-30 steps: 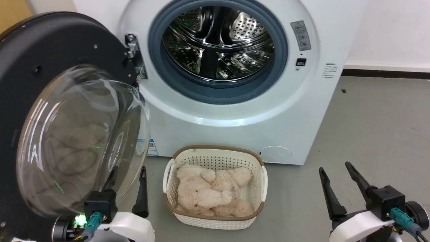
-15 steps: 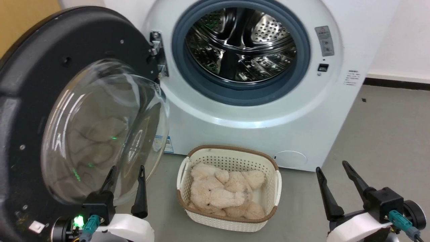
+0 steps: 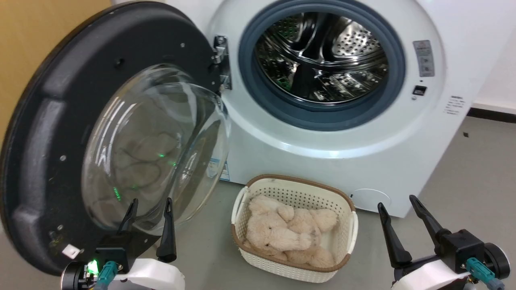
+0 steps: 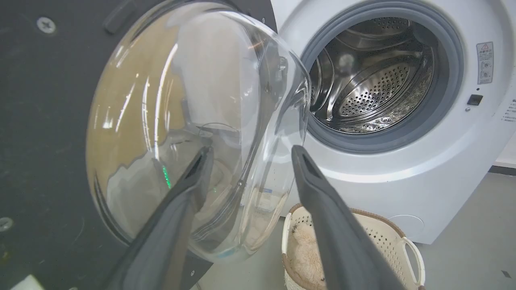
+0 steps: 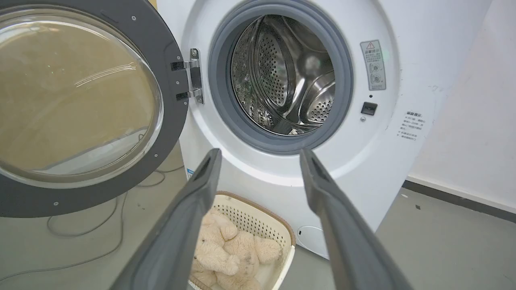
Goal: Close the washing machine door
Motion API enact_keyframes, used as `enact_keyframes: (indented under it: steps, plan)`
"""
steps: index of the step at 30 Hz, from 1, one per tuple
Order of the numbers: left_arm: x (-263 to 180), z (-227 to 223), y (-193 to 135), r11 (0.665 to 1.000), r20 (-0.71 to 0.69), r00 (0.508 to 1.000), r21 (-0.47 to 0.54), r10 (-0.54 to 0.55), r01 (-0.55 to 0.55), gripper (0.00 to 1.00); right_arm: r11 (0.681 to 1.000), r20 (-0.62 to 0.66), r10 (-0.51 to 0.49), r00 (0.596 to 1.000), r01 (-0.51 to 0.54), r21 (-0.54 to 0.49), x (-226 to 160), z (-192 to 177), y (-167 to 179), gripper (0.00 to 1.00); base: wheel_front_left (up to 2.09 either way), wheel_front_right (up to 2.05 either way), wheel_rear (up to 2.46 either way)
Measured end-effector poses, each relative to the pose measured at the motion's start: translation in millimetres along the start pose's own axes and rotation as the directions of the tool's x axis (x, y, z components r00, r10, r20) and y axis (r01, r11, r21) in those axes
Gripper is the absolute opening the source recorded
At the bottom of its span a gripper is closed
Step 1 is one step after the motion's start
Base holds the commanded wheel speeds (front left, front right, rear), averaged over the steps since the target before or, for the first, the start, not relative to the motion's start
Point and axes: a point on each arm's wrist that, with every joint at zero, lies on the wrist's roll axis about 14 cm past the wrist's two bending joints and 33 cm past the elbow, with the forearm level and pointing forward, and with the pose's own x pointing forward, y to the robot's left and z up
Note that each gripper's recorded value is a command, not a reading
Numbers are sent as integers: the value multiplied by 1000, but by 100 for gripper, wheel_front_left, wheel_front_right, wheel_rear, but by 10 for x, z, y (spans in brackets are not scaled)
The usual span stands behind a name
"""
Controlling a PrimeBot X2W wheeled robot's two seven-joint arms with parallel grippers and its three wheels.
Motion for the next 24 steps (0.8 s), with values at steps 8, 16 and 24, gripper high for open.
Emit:
enact_keyframes:
  steps: [8,16,24]
  plan:
    - [-89,27,151,999,16,999,-9,50,-49,100,998,14,57,998,-57,6,83,7,179,100,0,0,0]
    - [-164,72,300,994,37,994,-13,105,-104,100,993,24,113,993,-114,14,152,-2,361,100,0,0,0]
    - [-255,134,464,986,63,984,-24,167,-166,100,983,36,183,982,-184,26,229,-9,583,100,0,0,0]
